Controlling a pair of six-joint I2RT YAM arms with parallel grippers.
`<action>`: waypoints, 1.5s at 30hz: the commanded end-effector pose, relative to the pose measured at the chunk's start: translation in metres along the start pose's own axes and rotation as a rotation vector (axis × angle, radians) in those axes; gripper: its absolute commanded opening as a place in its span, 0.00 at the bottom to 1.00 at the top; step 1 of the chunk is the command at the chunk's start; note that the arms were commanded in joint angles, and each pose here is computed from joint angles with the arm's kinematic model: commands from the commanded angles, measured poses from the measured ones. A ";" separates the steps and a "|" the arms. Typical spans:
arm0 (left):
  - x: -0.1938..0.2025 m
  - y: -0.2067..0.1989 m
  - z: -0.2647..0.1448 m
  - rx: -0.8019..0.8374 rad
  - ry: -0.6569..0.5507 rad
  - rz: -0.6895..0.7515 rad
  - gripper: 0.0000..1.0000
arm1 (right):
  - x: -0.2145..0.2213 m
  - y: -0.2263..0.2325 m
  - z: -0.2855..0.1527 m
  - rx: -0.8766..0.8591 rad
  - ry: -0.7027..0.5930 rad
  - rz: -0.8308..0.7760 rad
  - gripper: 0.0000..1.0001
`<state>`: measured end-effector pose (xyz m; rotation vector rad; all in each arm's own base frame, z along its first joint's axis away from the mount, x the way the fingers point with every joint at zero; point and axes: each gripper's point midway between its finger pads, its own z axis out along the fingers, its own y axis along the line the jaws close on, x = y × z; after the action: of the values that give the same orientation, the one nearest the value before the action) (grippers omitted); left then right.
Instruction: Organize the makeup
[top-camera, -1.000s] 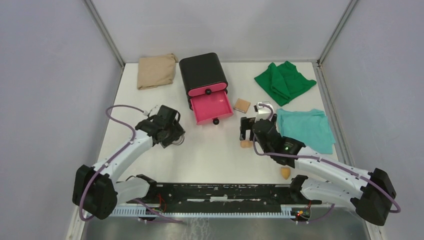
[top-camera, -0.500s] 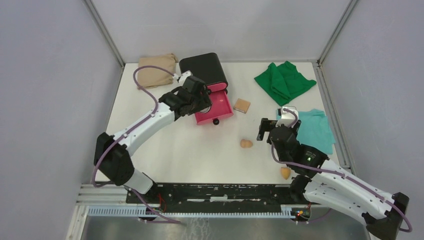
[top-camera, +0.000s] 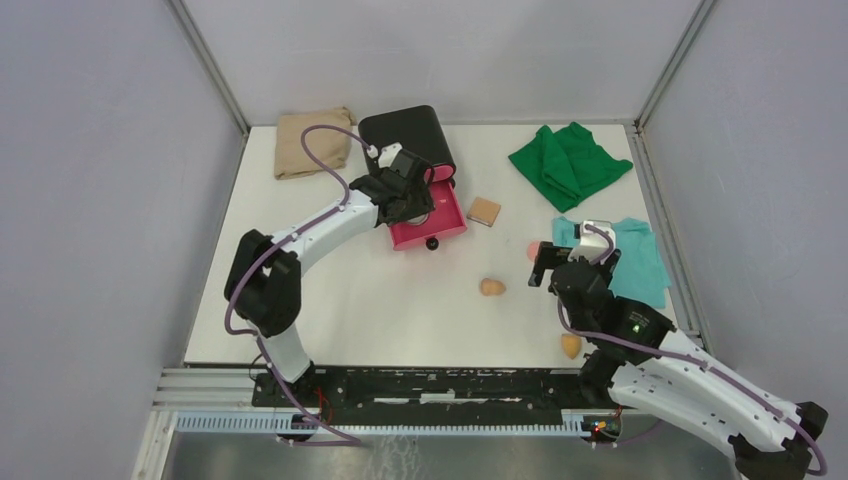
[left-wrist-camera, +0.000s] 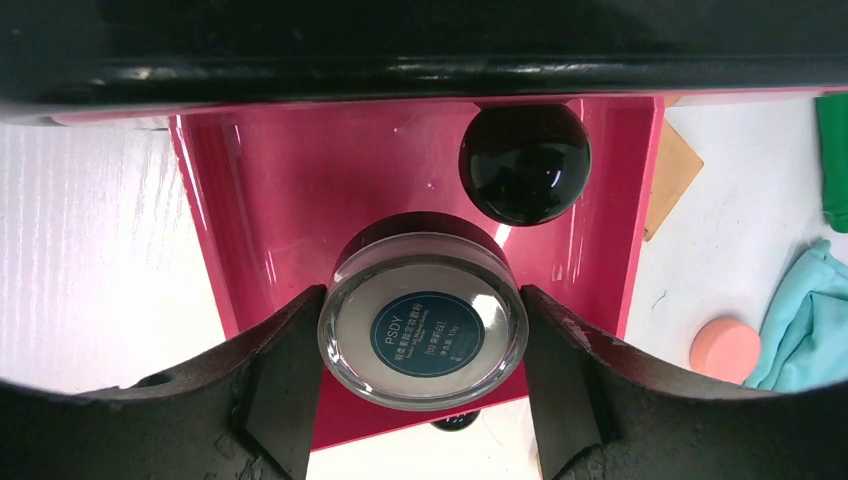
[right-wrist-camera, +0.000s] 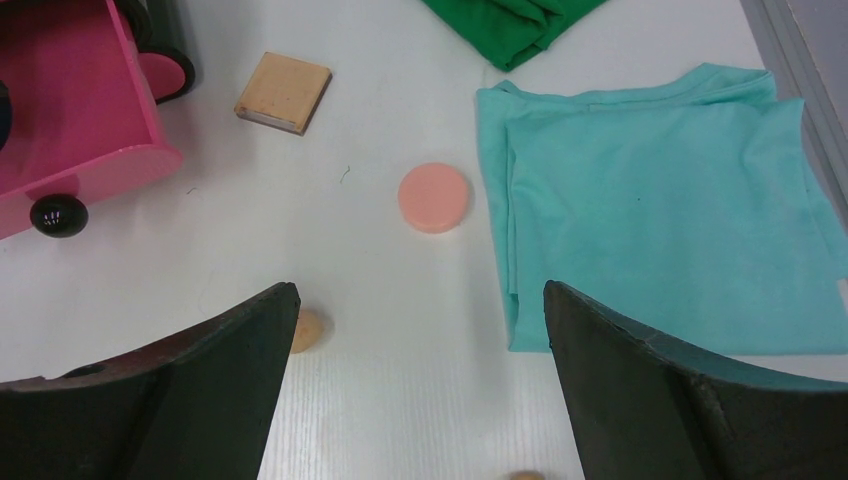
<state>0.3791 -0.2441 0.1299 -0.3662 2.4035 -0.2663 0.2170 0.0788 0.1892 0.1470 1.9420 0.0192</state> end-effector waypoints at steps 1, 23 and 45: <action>-0.026 -0.017 -0.010 0.049 -0.070 0.009 0.70 | 0.000 -0.002 0.003 0.033 -0.004 0.000 1.00; -0.036 -0.056 -0.111 0.290 -0.171 0.112 0.96 | 0.016 0.036 0.017 -0.044 0.095 -0.044 0.99; 0.003 0.057 -0.134 0.193 -0.168 0.042 0.99 | 0.079 0.099 0.029 -0.301 0.442 -0.058 0.99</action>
<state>0.2866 -0.1880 0.2063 -0.2072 2.2224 -0.3656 0.2213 0.1855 0.1117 -0.2028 2.3231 0.2738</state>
